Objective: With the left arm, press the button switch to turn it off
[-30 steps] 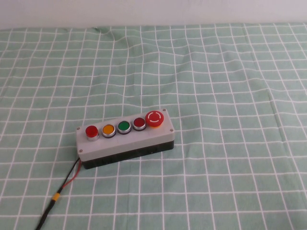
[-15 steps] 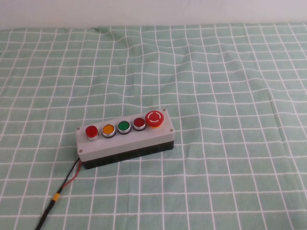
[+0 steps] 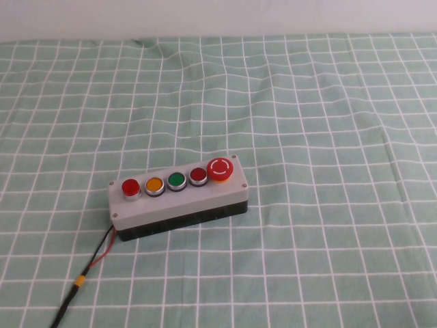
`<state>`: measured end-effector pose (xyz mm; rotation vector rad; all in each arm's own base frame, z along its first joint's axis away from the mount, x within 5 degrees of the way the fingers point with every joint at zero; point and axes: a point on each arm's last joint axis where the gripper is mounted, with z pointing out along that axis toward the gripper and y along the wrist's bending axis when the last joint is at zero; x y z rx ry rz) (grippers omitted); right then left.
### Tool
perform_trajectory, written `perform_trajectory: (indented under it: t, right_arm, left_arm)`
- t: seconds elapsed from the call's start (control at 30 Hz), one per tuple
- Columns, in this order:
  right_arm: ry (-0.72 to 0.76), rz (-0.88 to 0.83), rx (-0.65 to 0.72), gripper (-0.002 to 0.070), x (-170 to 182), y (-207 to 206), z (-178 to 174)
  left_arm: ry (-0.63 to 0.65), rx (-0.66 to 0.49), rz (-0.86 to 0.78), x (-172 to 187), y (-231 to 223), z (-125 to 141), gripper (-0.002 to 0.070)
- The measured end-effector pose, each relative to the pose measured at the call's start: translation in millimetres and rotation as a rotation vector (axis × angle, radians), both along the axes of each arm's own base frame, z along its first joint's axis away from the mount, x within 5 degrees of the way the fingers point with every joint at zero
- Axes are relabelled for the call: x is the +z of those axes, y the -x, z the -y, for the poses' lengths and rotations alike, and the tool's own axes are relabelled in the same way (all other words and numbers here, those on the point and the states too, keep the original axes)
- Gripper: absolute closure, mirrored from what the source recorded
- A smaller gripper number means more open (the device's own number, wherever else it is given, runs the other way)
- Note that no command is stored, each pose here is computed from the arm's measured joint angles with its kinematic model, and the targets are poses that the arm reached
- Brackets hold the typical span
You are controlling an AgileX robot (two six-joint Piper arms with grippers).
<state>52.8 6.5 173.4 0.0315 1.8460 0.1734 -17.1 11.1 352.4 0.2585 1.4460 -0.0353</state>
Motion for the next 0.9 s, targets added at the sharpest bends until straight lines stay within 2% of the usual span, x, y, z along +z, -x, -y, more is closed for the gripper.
perform_trajectory:
  t: [0.13,0.2,0.63,0.9]
  right_arm:
    - [0.0,0.0,0.0,0.0692,0,0,0]
    - [0.0,0.0,0.0,0.0692,0,0,0]
    - [0.0,0.0,0.0,0.0692,0,0,0]
    - [0.0,0.0,0.0,0.0692,0,0,0]
  left_arm:
    - [-0.009,-0.01,0.169,-11,-19,7,0.0678]
    - [-0.013,-0.021,0.188,-25,-30,11,0.0678]
    - [-0.031,-0.054,-0.171,-148,-70,24,0.0678]
    - [-0.015,-0.058,-0.293,-171,-70,25,0.0678]
